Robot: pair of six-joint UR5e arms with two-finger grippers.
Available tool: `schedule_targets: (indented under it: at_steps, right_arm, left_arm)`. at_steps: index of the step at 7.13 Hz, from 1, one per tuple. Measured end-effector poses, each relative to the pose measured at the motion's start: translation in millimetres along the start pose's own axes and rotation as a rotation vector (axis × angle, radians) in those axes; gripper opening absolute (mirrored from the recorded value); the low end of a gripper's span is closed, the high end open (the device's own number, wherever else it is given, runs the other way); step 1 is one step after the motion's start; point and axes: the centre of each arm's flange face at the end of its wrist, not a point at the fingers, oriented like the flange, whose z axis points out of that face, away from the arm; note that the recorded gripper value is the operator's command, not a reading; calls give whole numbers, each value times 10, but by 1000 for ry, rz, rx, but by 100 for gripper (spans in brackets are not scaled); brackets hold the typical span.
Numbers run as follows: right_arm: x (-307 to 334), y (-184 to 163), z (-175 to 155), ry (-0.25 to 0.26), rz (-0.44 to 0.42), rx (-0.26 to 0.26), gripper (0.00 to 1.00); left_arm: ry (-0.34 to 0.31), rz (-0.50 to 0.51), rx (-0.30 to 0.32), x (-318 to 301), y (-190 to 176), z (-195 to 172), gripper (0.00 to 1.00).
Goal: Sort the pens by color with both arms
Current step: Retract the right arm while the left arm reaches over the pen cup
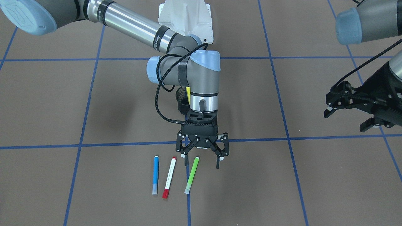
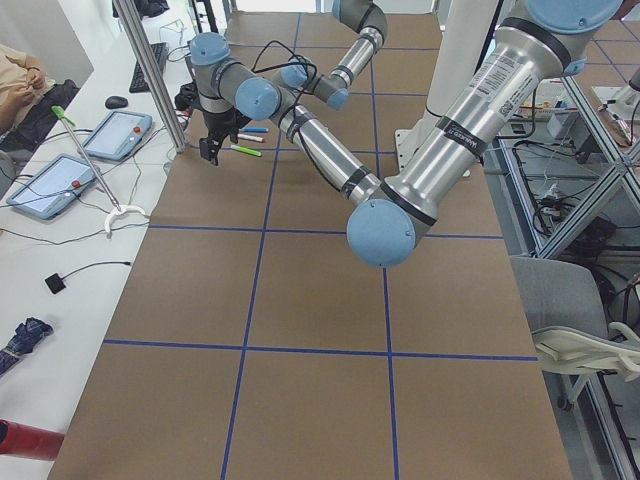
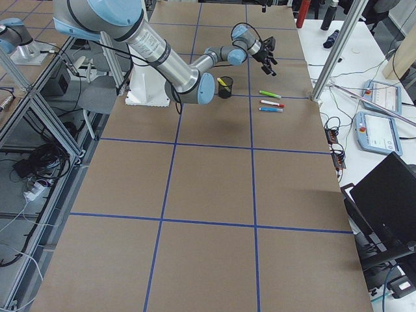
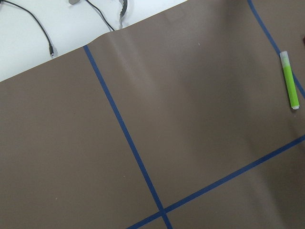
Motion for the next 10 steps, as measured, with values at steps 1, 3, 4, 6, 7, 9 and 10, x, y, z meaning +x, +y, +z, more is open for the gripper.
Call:
schedule_targets:
  at_steps: [1, 3, 4, 6, 7, 9, 10]
  right_arm:
    - [97, -275, -9, 4, 0, -82, 99]
    - [437, -930, -71, 12, 9, -287, 99]
    - [701, -1257, -129, 5, 7, -400, 99]
    - [1309, -1775, -223, -8, -72, -579, 100]
    - [1689, -1944, -274, -20, -108, -638, 100]
    - [2519, -2119, -419, -50, -189, -706, 100]
    - [2793, -2145, -476, -51, -238, -724, 100]
  left_arm:
    - [9, -28, 2, 154, 26, 8, 100]
    - [37, -79, -13, 572, 69, 145, 100]
    - [51, -113, -33, 809, 73, 253, 100]
    - [44, -225, -113, 1460, 0, 381, 100]
    - [12, -278, -151, 1903, -18, 458, 100]
    - [-23, -359, -211, 2731, 55, 740, 100]
    - [-39, -391, -239, 3101, 114, 926, 100]
